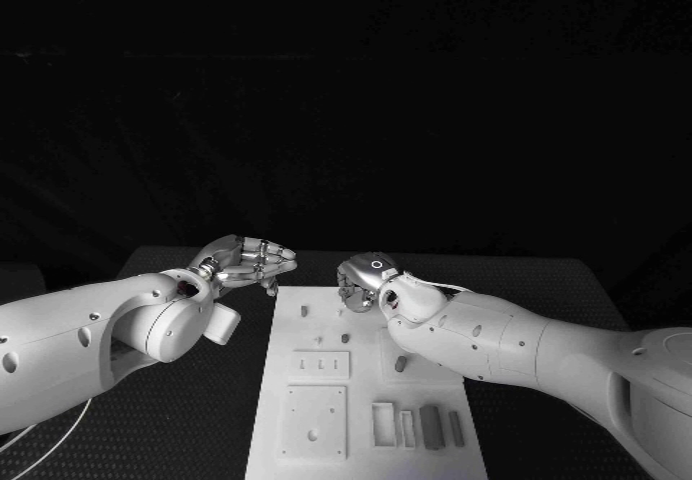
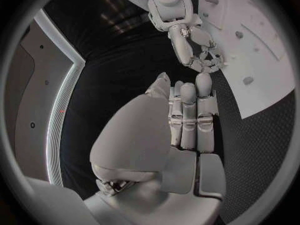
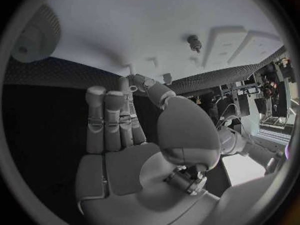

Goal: Assemble the parts on the task board

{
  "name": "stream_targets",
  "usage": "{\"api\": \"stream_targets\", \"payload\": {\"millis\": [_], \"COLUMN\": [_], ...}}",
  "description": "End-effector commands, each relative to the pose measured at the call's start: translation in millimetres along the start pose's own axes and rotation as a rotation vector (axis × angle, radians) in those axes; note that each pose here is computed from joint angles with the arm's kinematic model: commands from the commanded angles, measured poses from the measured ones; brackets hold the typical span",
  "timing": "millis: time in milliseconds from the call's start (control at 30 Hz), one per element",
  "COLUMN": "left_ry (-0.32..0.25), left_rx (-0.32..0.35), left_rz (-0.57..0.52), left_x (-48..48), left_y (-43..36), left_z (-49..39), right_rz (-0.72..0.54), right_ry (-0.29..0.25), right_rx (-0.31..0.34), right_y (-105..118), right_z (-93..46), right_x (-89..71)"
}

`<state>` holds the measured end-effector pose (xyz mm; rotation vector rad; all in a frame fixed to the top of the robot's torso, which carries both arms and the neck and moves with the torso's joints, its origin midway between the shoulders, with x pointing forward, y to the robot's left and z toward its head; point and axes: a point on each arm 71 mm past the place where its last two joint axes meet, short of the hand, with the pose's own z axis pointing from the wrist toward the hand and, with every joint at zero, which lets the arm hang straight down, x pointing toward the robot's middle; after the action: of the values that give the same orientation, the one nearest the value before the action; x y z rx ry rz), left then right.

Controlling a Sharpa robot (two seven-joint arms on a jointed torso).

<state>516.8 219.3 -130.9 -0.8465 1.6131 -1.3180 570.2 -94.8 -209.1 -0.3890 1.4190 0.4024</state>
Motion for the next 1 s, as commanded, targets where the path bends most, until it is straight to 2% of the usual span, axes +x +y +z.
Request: {"api": "stream_targets", "payload": {"millis": [33, 400, 700, 1000], "left_ry": [0.004, 0.001, 0.003, -0.002], "left_rx": [0.008, 0.006, 0.006, 0.004], "left_rz": [-0.003, -0.003, -0.002, -0.001], "left_x": [-0.3, -2.0, -1.3, -3.1], "left_y": [-2.0, -1.4, -1.4, -0.5], "left_z": [0.2, -0.7, 0.5, 0.7], "right_rz": [-0.019, -0.016, -0.001, 0.003], "right_ry": [0.015, 0.001, 0.024, 0.019], "right_rx": [0.014, 0.015, -0.007, -0.010], "right_y": [-3, -5, 5, 5], "right_z": [-2.1, -3.3, -2.9, -4.8], "right_x": [3.3, -0.6, 0.2, -0.3]}}
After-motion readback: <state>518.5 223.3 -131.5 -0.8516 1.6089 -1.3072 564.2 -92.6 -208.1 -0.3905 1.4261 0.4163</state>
